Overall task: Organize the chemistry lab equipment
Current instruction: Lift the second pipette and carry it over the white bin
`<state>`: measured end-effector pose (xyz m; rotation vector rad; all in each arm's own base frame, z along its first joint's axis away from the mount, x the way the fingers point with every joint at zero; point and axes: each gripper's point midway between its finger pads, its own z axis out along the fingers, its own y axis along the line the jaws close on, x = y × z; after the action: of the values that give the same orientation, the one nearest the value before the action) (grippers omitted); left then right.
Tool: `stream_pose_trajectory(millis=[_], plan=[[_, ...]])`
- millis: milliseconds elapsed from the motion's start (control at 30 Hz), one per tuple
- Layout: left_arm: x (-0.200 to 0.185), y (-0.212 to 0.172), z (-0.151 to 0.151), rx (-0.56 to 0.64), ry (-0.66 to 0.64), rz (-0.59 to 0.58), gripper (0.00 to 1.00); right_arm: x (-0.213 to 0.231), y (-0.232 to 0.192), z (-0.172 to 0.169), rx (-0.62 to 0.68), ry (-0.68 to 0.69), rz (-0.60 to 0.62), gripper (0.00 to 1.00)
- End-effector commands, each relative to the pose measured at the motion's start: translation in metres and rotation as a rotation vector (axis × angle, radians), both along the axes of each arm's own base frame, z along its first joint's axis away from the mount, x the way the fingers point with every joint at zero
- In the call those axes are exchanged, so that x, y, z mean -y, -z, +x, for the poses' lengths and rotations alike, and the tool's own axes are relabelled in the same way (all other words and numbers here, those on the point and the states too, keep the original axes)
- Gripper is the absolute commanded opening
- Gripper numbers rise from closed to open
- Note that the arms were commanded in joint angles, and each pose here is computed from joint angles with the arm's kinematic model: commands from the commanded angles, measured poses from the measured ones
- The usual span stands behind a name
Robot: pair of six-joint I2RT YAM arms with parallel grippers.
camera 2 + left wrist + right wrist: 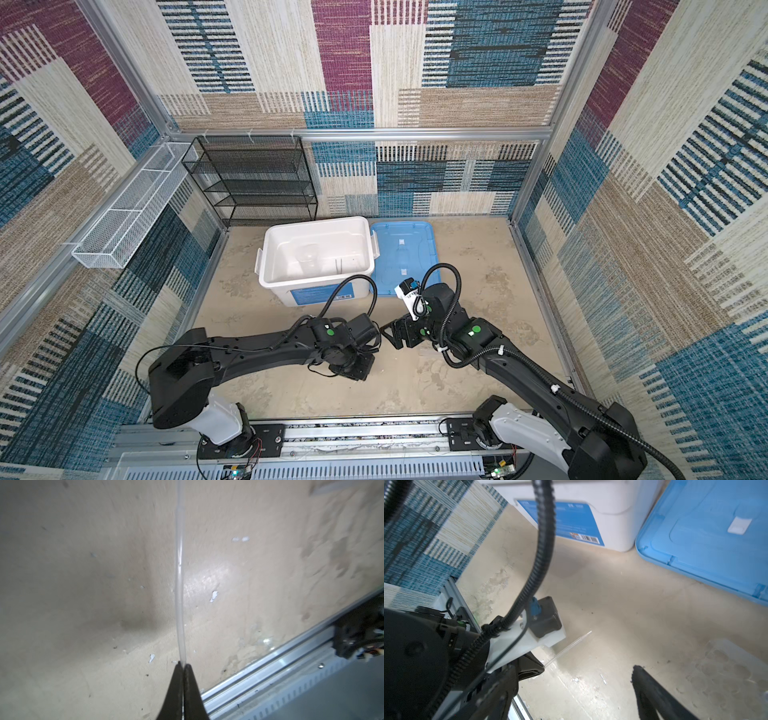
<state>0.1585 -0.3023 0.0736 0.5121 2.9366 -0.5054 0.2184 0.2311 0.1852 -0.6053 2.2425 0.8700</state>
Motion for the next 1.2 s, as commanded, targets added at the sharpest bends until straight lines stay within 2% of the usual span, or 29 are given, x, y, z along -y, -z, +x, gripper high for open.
stream_pose_trajectory(millis=[0, 167, 300, 433, 600, 733, 900, 1033, 1167], plan=[[-0.003, -0.037, 0.021, 0.077, -0.037, -0.081, 0.05, -0.011, -0.044, 0.005, 0.121, -0.02, 0.139, 0.9], [-0.013, -0.107, 0.067, 0.171, -0.122, -0.261, 0.05, -0.014, -0.096, 0.009, 0.266, -0.03, 0.23, 0.91], [-0.02, -0.162, 0.109, 0.242, -0.149, -0.366, 0.06, -0.02, -0.131, 0.019, 0.374, -0.052, 0.237, 0.92], [-0.025, -0.197, 0.154, 0.308, -0.177, -0.408, 0.06, -0.028, -0.164, 0.043, 0.437, -0.05, 0.235, 0.94], [-0.013, -0.225, 0.209, 0.297, -0.213, -0.529, 0.06, -0.047, -0.195, 0.079, 0.466, -0.095, 0.239, 0.93], [-0.009, -0.216, 0.247, 0.293, -0.235, -0.499, 0.06, -0.057, -0.196, 0.11, 0.468, -0.117, 0.201, 0.94], [-0.019, -0.173, 0.292, 0.264, -0.298, -0.372, 0.06, -0.067, -0.176, 0.152, 0.4, -0.092, 0.129, 0.92], [-0.025, -0.142, 0.311, 0.247, -0.341, -0.316, 0.07, -0.071, -0.155, 0.175, 0.363, -0.06, 0.066, 0.92], [-0.022, -0.107, 0.319, 0.177, -0.358, -0.305, 0.06, -0.074, -0.123, 0.198, 0.319, -0.043, -0.03, 0.91]])
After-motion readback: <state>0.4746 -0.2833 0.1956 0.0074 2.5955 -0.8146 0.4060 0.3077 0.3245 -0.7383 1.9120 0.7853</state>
